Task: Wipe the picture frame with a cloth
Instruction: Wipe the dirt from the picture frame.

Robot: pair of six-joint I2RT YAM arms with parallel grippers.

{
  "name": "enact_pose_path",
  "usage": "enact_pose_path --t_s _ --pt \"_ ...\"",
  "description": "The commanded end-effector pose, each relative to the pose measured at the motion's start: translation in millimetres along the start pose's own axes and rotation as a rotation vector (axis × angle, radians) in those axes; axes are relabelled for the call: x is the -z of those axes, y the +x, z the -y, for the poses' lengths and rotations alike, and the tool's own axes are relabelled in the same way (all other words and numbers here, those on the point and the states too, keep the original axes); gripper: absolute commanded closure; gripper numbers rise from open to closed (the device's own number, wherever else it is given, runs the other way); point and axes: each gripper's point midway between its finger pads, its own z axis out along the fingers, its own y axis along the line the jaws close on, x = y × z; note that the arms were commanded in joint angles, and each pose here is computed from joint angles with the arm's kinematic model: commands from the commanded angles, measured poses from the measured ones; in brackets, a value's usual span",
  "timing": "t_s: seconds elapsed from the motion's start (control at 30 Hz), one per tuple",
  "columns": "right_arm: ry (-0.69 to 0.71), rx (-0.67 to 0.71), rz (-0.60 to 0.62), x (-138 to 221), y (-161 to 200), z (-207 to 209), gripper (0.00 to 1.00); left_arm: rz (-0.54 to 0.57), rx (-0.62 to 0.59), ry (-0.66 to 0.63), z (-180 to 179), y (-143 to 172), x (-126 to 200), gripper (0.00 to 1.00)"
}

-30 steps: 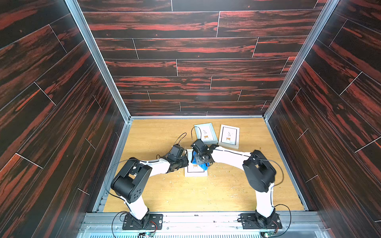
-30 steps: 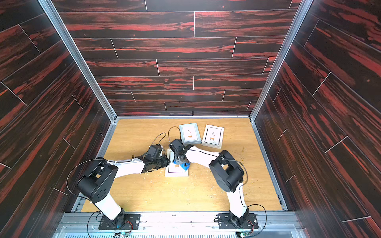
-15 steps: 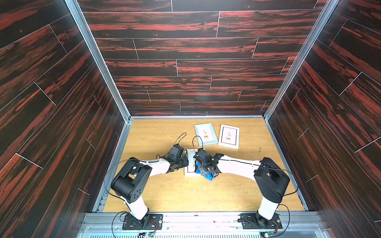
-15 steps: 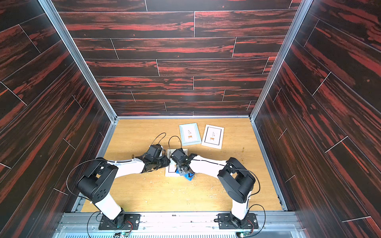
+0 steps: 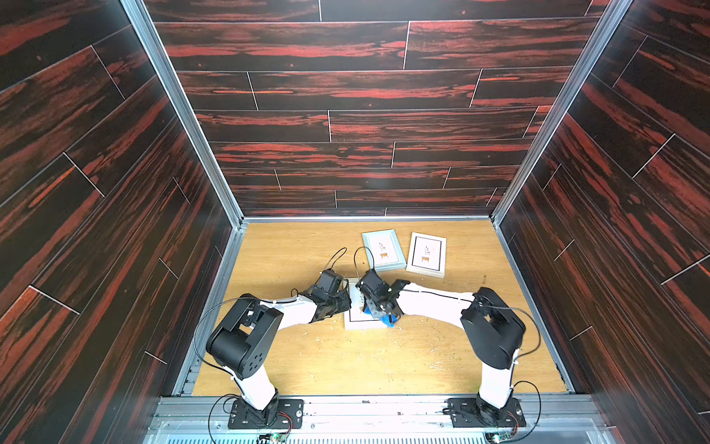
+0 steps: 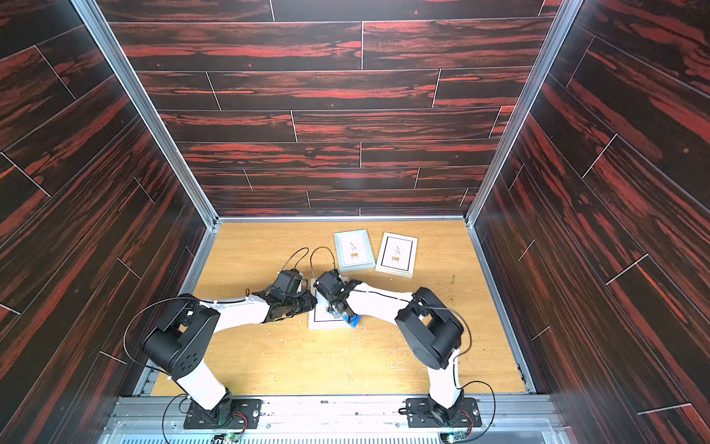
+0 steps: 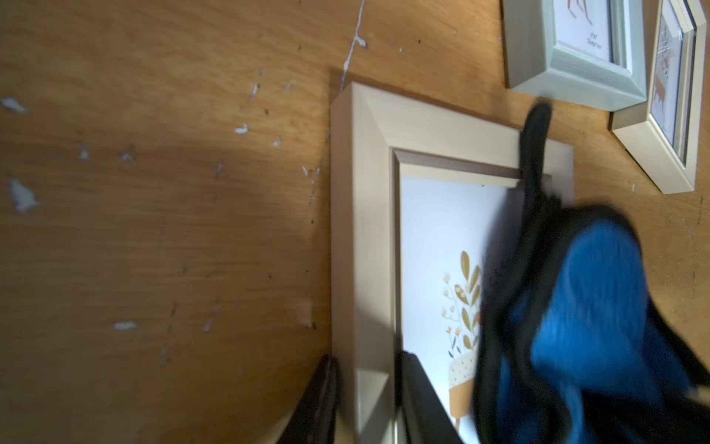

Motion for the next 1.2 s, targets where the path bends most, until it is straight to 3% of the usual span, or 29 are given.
enact_pose_path --t_s 0.0,0.1,0.27,0.43,0.63,0.83,1.03,1.1,1.17 --pt "0.004 0.044 -0.088 2 36 -8 1.0 -0.197 0.051 -0.27 -77 62 1 0.73" --pt "0.081 0.037 -0.069 -11 22 2 1.0 -0.199 0.051 -0.272 -79 65 2 0.72" --pt "0.142 -0.021 0.006 -36 -40 25 1.0 -0.198 0.055 -0.271 -79 65 2 0.72" --pt "0.172 -0.057 0.086 -9 -83 43 1.0 -0.194 0.057 -0.278 -81 65 2 0.72" --pt "0.026 0.054 0.096 22 -38 1 1.0 -0.192 0.056 -0.266 -79 65 1 0.72" --pt "0.069 0.046 -0.01 -4 10 3 1.0 -0.199 0.052 -0.261 -79 67 1 0.72" --pt "0.283 -0.04 -0.042 -8 8 64 1.0 -0.202 0.052 -0.267 -83 70 1 0.72" --pt "0.237 -0.036 0.013 3 -8 62 1.0 -0.2 0.055 -0.265 -83 70 1 0.72" --pt "0.106 -0.02 0.066 18 -25 39 1.0 -0.203 0.058 -0.263 -82 72 1 0.72"
